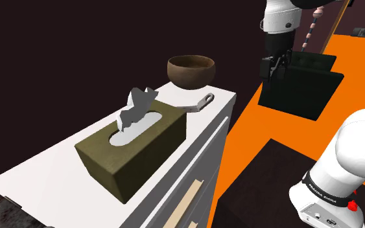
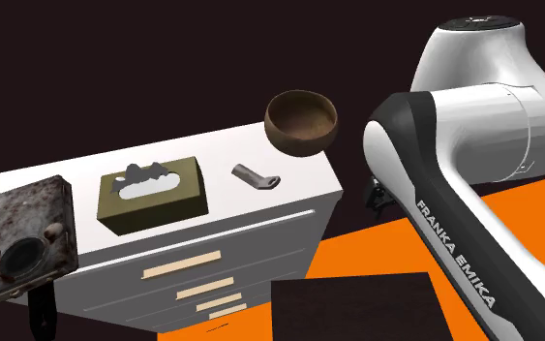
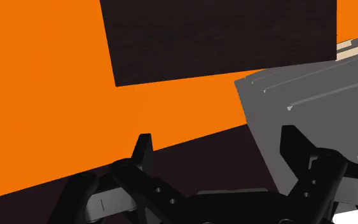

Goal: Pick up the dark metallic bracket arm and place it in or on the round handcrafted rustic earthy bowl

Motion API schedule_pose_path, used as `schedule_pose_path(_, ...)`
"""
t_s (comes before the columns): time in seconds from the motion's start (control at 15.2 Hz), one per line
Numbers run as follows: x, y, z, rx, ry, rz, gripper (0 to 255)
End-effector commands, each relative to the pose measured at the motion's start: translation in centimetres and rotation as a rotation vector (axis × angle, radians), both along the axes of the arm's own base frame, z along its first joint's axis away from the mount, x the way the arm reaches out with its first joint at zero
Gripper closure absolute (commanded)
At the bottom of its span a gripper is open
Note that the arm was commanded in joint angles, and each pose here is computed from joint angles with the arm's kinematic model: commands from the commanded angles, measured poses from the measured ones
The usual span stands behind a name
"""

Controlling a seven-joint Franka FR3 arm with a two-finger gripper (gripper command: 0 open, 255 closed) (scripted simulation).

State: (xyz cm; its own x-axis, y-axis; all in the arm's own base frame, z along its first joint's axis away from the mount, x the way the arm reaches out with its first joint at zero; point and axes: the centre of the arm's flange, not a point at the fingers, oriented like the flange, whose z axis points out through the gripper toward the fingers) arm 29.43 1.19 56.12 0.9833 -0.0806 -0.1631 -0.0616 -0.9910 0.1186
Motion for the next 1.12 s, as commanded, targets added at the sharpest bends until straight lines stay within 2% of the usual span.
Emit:
schedule_pose_path(0.0, 0.0, 0.0, 0.0, 0.0, 0.0, 0.0, 0)
schedule_pose_path(0.53, 4.2, 8.7, 0.5, 0.071, -0.026, 0.205, 0)
schedule_pose_path(1.06, 6.5, 18.1, 1.7, 0.141, -0.053, 0.409, 0)
